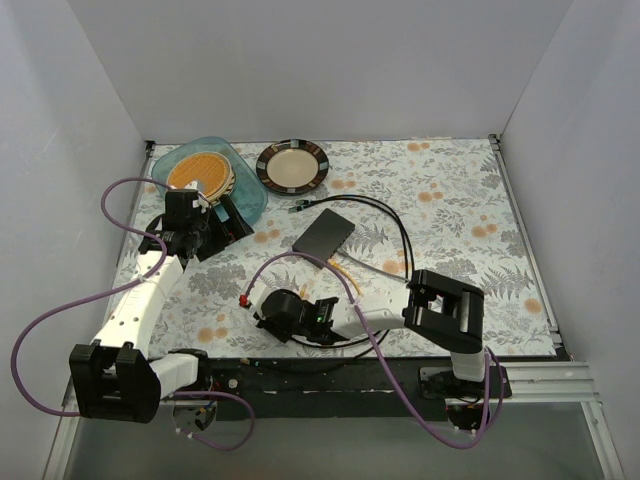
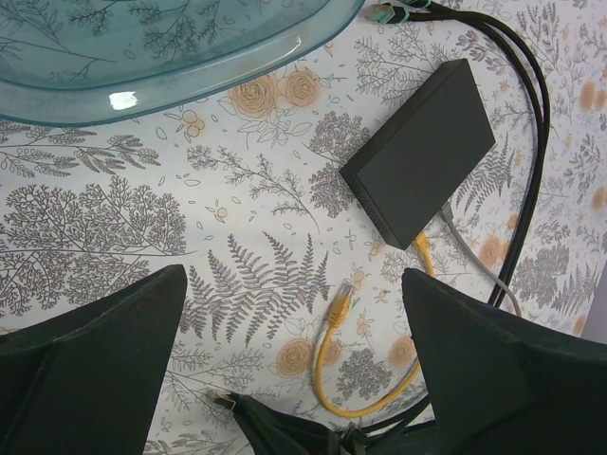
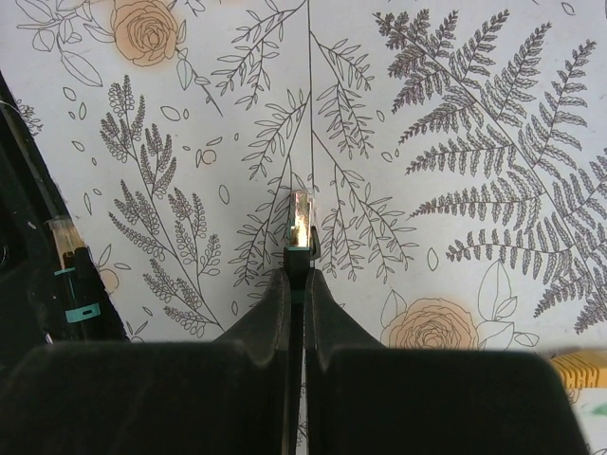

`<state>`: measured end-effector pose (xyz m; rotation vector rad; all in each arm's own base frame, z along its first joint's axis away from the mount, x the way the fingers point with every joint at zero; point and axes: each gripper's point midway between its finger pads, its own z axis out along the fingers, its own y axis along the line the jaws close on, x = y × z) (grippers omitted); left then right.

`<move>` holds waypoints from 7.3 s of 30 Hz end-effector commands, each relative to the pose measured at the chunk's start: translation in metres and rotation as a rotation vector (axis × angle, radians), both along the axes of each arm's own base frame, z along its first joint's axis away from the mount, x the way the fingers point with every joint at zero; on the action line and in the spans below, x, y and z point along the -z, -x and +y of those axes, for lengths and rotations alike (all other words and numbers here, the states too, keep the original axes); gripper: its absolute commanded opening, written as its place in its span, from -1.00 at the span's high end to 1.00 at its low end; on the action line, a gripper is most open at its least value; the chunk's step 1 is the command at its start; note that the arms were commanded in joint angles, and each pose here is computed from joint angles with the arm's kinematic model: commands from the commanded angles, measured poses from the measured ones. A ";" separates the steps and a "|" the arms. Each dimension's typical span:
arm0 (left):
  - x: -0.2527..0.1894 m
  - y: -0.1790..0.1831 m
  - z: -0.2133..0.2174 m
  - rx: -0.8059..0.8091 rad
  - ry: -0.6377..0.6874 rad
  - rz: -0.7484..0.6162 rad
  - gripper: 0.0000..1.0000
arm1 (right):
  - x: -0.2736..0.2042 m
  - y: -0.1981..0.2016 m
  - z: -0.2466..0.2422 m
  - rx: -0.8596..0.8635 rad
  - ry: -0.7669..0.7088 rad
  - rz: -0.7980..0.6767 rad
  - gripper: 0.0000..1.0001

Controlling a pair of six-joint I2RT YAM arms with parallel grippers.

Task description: Insert the plug into the switch port

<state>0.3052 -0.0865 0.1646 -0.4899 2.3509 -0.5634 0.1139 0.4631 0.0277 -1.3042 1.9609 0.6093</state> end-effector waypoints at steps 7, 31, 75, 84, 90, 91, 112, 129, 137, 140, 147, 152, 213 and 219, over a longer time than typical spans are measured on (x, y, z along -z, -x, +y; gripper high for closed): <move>-0.042 0.009 -0.036 0.218 0.139 -0.119 -0.96 | -0.045 -0.038 -0.048 0.153 0.043 -0.217 0.97; -0.073 0.067 -0.211 0.693 0.465 -0.093 -0.61 | -0.178 -0.084 -0.200 0.530 -0.110 -0.600 0.97; -0.039 0.060 -0.238 0.681 0.351 -0.106 1.00 | -0.181 -0.080 -0.179 0.515 -0.122 -0.504 0.01; -0.055 0.035 -0.180 0.585 0.161 -0.347 1.00 | -0.199 -0.088 -0.190 0.386 -0.330 -0.293 -0.61; -0.083 0.048 -0.172 0.665 0.146 -0.503 1.00 | -0.221 -0.069 -0.167 0.109 -0.520 -0.160 -0.71; -0.088 0.054 -0.174 0.694 0.163 -0.528 1.00 | -0.224 -0.066 -0.163 0.078 -0.537 -0.145 -0.71; -0.136 0.115 -0.189 0.994 0.355 -0.734 1.00 | -0.259 -0.053 -0.154 -0.132 -0.819 0.070 -0.18; -0.134 0.116 -0.191 1.001 0.371 -0.712 1.00 | -0.258 -0.056 -0.142 -0.170 -0.841 0.143 0.17; -0.132 0.119 -0.192 1.009 0.385 -0.698 1.00 | -0.260 -0.057 -0.139 -0.167 -0.855 0.150 0.29; -0.131 0.119 -0.192 1.012 0.386 -0.694 1.00 | -0.263 -0.059 -0.139 -0.160 -0.862 0.145 0.29; -0.130 0.120 -0.192 1.012 0.385 -0.694 1.00 | -0.262 -0.060 -0.137 -0.160 -0.859 0.157 0.59; -0.128 0.121 -0.192 1.016 0.383 -0.687 1.00 | -0.262 -0.061 -0.137 -0.156 -0.858 0.156 0.97; 0.099 -0.126 -0.187 0.596 0.043 -0.154 -0.77 | -0.046 -0.222 -0.217 0.387 0.194 -0.066 0.97; 0.101 -0.127 -0.190 0.606 0.064 -0.144 -0.71 | -0.038 -0.223 -0.214 0.383 0.207 -0.039 0.97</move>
